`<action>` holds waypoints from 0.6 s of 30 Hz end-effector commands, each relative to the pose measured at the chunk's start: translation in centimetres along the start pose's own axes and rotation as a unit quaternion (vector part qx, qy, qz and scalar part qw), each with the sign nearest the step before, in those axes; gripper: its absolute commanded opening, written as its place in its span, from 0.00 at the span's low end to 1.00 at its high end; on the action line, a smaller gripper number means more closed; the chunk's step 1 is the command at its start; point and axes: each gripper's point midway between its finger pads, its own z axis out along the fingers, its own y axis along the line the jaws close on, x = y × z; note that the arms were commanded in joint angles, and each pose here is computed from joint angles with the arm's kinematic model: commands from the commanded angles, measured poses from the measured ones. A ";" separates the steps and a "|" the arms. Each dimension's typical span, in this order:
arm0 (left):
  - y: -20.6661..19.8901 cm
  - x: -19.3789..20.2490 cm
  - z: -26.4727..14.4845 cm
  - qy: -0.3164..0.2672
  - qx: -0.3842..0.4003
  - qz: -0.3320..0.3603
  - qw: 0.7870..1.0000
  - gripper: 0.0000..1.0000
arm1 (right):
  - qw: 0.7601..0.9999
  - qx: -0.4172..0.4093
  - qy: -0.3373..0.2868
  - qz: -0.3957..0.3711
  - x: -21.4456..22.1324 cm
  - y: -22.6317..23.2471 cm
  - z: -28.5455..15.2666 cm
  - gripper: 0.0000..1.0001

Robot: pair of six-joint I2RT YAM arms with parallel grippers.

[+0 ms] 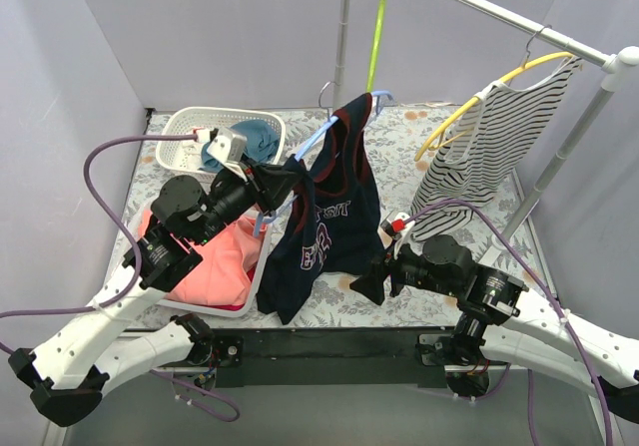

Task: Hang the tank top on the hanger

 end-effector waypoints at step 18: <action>-2.9 -5.6 2.3 -0.062 0.055 -0.003 0.997 0.00 | 1.000 -0.009 -0.005 0.011 0.0 0.4 0.4 0.79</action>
